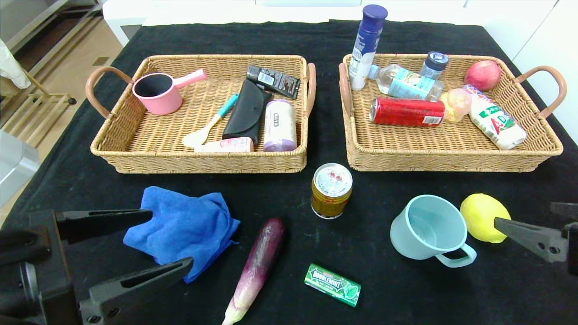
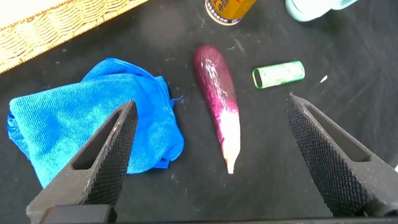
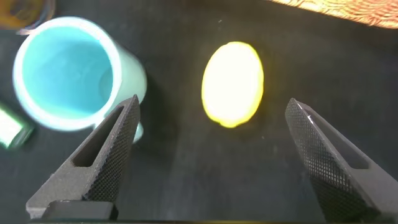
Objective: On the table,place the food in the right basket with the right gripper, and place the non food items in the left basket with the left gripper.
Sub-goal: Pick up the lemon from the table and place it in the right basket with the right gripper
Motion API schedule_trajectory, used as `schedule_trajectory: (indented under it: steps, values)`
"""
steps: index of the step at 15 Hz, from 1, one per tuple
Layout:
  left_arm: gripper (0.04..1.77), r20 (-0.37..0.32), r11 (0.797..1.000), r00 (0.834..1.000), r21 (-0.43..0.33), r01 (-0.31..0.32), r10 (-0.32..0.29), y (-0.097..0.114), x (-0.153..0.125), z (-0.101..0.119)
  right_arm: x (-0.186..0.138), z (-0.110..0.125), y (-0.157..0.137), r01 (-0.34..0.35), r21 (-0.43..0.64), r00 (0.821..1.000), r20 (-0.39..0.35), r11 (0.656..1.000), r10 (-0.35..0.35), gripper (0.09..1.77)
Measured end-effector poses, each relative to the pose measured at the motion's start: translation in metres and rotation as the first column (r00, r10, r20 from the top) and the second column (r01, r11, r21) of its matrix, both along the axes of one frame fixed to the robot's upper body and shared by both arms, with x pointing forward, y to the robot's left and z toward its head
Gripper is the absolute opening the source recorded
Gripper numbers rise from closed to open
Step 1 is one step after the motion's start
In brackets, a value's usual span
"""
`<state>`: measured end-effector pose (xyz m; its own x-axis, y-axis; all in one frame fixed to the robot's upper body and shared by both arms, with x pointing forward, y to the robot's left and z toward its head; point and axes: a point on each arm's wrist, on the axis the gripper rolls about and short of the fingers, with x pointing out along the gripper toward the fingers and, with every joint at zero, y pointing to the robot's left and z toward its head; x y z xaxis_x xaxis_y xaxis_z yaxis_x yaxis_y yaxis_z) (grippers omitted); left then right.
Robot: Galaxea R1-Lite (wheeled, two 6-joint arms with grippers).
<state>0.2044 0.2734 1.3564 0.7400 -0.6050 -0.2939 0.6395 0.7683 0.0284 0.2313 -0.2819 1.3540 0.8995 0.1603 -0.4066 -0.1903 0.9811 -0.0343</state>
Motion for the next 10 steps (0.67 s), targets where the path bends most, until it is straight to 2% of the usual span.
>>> schedule_trajectory:
  steps: [2,3,5,6,10]
  values:
    - [1.72,-0.001,1.000,1.000,0.003,0.003,-0.003,0.000,0.000,-0.001,0.013,0.004,0.004,0.082,-0.013,0.995,-0.051,0.997,-0.083,1.71]
    - [1.72,0.000,1.000,1.000,0.002,0.002,-0.002,0.000,-0.001,-0.001,0.018,0.006,0.006,0.126,-0.011,0.987,-0.098,0.992,-0.127,1.71]
    - [1.72,0.001,1.000,1.000,0.001,0.003,-0.003,0.000,-0.001,0.000,0.027,0.013,0.009,0.217,0.037,0.959,-0.196,0.976,-0.206,1.71]
    - [1.72,0.000,1.000,1.000,0.002,0.003,-0.003,0.000,-0.001,-0.001,0.032,0.015,0.011,0.243,0.057,0.947,-0.232,0.968,-0.224,1.71]
    - [1.72,0.003,1.000,1.000,0.000,-0.001,0.001,0.001,-0.002,-0.001,0.063,0.010,0.014,0.266,0.079,0.922,-0.311,0.961,-0.230,1.71]
